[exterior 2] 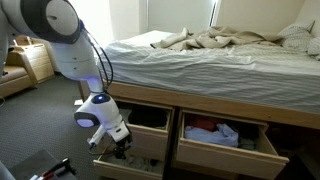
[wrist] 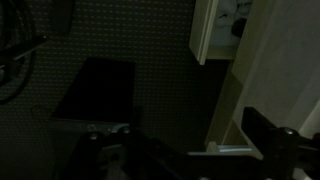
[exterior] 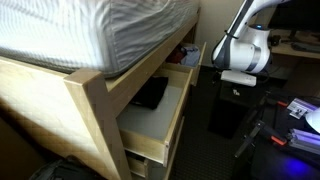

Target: Close the two top drawers

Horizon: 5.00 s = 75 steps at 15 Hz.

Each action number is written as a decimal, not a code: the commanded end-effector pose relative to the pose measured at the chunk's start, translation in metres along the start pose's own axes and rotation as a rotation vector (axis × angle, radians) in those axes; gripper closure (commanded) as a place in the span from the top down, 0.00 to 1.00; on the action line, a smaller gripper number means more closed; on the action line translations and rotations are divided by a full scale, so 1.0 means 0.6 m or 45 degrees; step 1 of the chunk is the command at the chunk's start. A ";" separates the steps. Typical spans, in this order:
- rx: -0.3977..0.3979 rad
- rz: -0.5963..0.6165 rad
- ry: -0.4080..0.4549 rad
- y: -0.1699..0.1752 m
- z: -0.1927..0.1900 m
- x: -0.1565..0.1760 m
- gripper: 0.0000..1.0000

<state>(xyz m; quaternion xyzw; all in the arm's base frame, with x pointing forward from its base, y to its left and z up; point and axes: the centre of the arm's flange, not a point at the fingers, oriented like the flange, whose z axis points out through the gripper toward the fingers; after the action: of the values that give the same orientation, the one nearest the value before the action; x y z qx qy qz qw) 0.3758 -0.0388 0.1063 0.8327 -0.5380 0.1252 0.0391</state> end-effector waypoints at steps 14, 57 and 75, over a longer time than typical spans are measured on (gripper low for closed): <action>0.248 -0.294 -0.353 -0.187 0.066 -0.046 1.00; 0.161 -0.219 -0.718 -0.022 0.077 0.103 1.00; 0.566 -0.360 -0.133 -0.280 0.246 0.087 1.00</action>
<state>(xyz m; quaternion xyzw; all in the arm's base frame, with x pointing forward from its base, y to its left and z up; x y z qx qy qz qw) 0.5554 -0.0491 -0.0144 0.8957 -0.3962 0.1352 -0.1500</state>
